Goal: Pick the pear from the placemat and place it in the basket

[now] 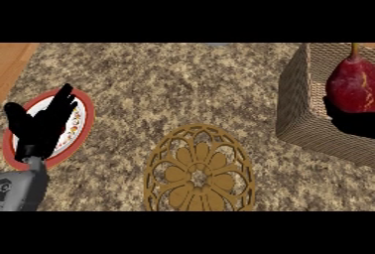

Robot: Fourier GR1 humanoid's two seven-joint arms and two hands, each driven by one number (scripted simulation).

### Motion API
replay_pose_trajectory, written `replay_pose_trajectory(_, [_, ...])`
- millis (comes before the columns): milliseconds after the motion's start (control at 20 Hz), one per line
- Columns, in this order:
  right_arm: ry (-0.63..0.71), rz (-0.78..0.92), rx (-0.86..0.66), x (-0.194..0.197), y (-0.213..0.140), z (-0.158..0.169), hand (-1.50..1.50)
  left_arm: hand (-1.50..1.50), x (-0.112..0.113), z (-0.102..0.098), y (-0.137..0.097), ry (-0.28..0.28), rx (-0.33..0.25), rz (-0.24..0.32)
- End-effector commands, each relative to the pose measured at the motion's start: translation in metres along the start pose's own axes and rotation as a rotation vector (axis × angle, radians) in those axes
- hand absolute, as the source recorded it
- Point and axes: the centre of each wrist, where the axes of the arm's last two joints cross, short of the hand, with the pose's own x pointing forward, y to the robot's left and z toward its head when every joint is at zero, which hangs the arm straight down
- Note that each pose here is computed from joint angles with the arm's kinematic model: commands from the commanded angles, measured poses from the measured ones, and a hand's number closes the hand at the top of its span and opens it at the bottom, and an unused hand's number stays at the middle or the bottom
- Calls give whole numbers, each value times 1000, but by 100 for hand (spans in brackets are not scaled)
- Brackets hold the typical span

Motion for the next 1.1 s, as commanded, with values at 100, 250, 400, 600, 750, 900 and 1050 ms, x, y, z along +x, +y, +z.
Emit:
replay_pose_trajectory(100, [19,-50,-3,-46,30,-6,150,0,9,6,-8,-1,-4,0])
replay_pose_trajectory(250, [12,-55,-22,-68,4,-42,150,0,1,0,-2,-4,-7,-19])
replay_pose_trajectory(400, [183,-51,-173,-65,24,-31,-150,0,2,0,-13,6,-8,-8])
replay_pose_trajectory(600, [164,-51,-124,-94,38,-44,-150,0,20,7,-5,-7,-8,-2])
replay_pose_trajectory(750, [119,-81,-71,-118,39,-48,-150,0,5,5,19,1,6,4])
replay_pose_trajectory(900, [69,-114,-73,-118,41,-56,-150,0,19,6,7,4,-16,7])
replay_pose_trajectory(1050, [89,-191,-137,-115,21,-68,-150,0,-3,-1,5,-8,-4,9])
